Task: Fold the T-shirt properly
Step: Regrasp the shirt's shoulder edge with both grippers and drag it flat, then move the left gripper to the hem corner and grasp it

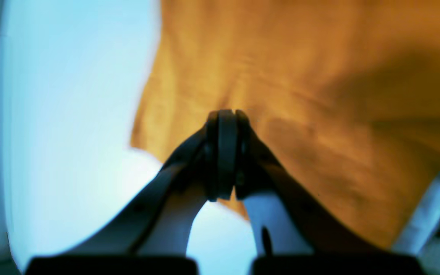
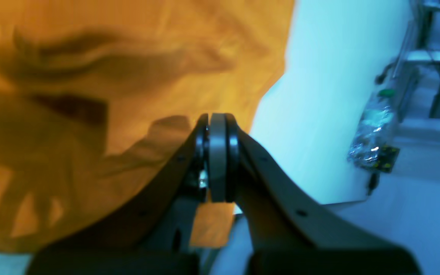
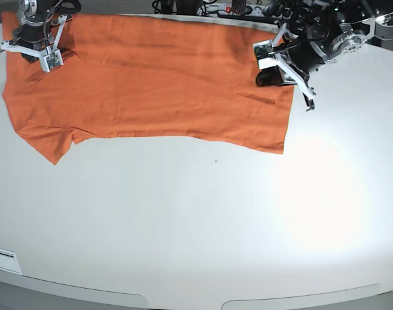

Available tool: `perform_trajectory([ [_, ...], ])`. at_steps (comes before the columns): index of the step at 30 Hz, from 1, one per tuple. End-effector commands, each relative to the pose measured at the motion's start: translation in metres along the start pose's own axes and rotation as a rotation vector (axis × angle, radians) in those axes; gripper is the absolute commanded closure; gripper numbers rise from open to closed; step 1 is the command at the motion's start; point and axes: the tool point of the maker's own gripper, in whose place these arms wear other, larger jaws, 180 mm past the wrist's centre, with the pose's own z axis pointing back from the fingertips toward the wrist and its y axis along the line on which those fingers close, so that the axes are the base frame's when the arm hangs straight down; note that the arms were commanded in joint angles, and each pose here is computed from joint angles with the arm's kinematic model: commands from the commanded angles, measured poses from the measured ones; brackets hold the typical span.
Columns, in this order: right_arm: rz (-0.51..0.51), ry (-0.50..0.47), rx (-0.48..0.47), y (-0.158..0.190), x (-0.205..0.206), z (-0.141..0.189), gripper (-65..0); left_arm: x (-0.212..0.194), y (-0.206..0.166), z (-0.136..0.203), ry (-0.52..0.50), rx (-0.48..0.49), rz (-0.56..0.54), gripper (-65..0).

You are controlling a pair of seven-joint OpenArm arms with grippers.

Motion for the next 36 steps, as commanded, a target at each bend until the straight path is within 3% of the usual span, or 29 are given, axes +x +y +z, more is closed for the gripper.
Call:
perform_trajectory([
  [1,0.003,-0.046,-0.044,-0.013,0.011,0.005,-2.2,0.005,0.019,0.005,-0.011,0.079,0.003,0.0],
  [6,-0.004,-0.069,-0.048,-0.014,0.016,0.007,-2.2,-0.001,0.098,0.017,-0.02,0.433,0.17,0.0],
  [14,-0.005,-0.057,-0.048,-0.014,0.014,0.007,-2.2,-0.055,0.178,0.006,-0.003,0.669,0.502,0.0],
  [16,-0.005,-0.058,-0.048,-0.014,0.014,0.007,-2.2,-0.074,0.183,-0.003,0.004,0.645,0.627,0.0],
  [18,-0.006,-0.059,-0.048,-0.014,0.014,0.007,-2.2,-0.085,0.18,-0.016,-0.021,0.556,0.763,0.0],
  [21,-0.005,-0.065,-0.048,-0.014,0.015,0.007,-2.2,-0.076,0.167,-0.032,-0.168,0.321,0.952,0.0],
  [25,-0.004,-0.065,-0.047,-0.014,0.015,0.007,-2.2,-0.061,0.156,-0.031,-0.327,0.111,1.013,0.0],
  [28,-0.005,-0.069,-0.048,-0.014,0.016,0.007,-2.2,-0.076,0.152,-0.034,-0.309,0.09,1.077,0.0],
  [32,-0.008,-0.067,-0.042,-0.013,0.016,0.007,-2.2,-0.112,0.154,-0.037,-0.245,0.156,1.204,0.0],
  [36,-0.019,-0.065,-0.026,-0.01,0.015,0.007,-2.2,-0.12,0.138,-0.042,-0.207,0.08,1.282,0.0],
])
